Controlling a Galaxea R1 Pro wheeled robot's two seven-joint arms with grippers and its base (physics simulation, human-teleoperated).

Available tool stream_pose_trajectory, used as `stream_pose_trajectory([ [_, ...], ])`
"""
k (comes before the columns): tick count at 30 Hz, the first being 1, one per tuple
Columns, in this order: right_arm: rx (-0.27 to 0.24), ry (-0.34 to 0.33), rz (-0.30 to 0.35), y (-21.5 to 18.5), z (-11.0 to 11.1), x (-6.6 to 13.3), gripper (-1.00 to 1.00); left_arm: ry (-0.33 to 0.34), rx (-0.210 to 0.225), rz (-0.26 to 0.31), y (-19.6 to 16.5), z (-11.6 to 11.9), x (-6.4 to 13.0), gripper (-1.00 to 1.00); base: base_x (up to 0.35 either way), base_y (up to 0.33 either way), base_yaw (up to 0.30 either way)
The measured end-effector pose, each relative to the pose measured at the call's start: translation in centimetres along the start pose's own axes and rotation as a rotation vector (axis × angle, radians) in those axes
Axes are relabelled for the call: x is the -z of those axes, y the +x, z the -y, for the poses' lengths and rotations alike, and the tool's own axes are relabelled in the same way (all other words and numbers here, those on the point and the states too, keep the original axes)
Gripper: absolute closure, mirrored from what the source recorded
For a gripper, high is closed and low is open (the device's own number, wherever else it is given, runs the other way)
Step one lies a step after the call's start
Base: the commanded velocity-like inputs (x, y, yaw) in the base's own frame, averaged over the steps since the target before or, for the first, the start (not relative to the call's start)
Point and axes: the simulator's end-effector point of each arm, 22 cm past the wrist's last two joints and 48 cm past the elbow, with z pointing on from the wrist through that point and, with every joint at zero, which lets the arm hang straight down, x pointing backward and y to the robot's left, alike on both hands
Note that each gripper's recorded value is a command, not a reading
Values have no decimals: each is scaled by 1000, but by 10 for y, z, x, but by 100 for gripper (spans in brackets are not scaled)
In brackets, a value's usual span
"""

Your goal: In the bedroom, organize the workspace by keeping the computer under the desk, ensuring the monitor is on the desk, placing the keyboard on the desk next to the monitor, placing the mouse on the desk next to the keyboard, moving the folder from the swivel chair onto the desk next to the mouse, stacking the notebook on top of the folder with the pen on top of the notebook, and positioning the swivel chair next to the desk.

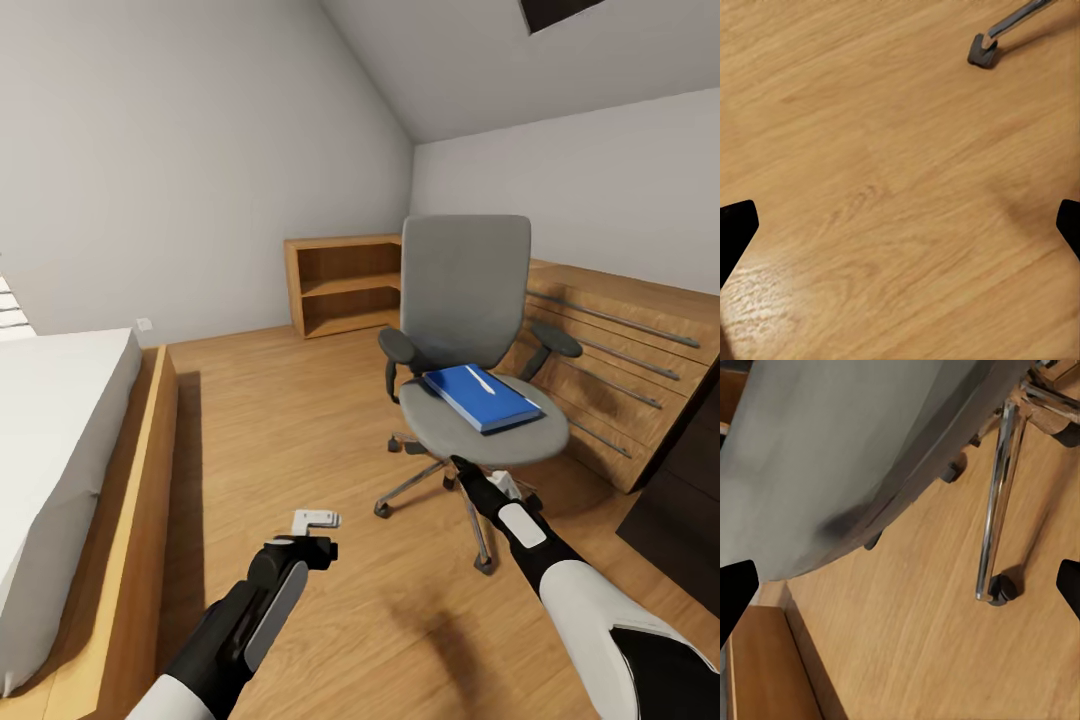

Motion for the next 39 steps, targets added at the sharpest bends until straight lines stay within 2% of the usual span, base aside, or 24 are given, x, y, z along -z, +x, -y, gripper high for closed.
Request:
stream_pose_trajectory([
  [3,-1,1,0,-1,1,0,-100,1,-1,2,0,1,0,-100,134,-5,0],
  [4,-1,2,0,-1,1,0,-100,7,-23,3,2,8,1,-100,100,-1,0],
  [8,0,1,-1,0,0,0,-100,11,-49,4,4,14,2,-100,109,0,0],
  [17,0,1,1,-2,1,0,-100,14,-50,2,5,14,1,-100,185,0,0],
  [28,2,8,11,-10,6,2,-100,8,-51,2,5,13,1,-100,21,-2,0],
  [39,5,15,29,-26,13,4,-100,7,-50,6,3,12,1,-100,115,-107,0],
])
